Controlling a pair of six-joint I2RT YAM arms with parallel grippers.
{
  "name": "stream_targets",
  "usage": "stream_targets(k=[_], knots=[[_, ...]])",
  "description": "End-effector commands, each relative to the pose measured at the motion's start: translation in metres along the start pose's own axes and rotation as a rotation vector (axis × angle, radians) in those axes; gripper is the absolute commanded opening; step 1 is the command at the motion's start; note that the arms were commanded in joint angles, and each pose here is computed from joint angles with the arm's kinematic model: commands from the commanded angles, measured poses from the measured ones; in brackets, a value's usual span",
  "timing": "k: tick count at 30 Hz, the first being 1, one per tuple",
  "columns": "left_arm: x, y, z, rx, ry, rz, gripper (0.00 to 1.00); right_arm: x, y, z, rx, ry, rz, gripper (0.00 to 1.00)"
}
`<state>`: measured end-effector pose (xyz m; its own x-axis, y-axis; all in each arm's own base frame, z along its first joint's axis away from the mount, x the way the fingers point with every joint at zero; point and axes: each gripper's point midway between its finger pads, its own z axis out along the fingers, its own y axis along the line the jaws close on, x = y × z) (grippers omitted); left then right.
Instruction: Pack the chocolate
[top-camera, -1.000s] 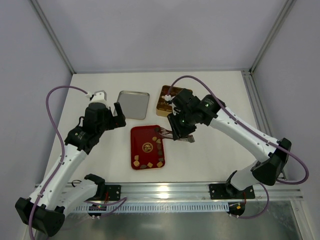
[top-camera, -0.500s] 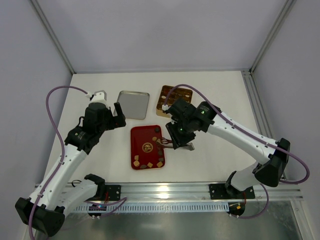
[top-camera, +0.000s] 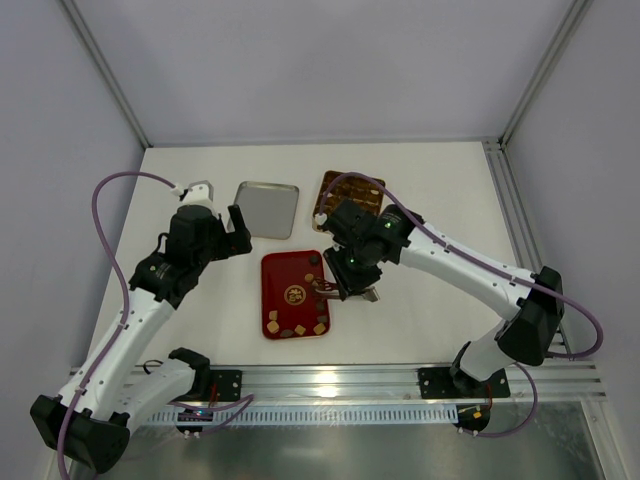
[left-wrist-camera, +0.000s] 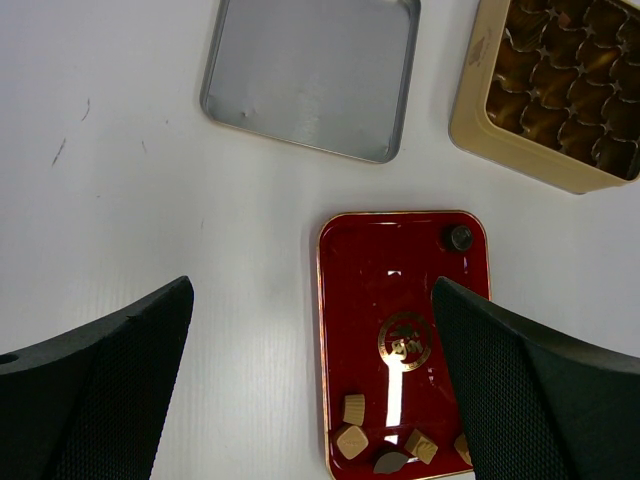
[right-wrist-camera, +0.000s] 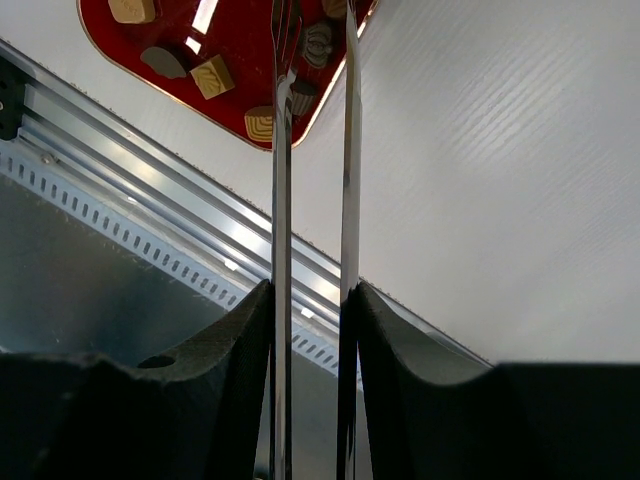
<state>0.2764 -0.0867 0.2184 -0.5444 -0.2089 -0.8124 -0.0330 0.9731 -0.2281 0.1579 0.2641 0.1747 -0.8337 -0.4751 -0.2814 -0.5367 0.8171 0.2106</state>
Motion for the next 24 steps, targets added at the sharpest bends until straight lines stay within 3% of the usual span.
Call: stream_targets(k=[1,24], knots=[[-0.0152,-0.0036,-0.0066,0.017,-0.051,-0.018,1.0,-0.0087,0.0045,0.0021,-0.005,-0.03,0.005,0.39],[-0.0166,-0.0038,-0.0089,0.022,-0.058,-0.017,1.0,-0.0078,-0.0001,0.0086,0.048,0.033,0.022,0.39]])
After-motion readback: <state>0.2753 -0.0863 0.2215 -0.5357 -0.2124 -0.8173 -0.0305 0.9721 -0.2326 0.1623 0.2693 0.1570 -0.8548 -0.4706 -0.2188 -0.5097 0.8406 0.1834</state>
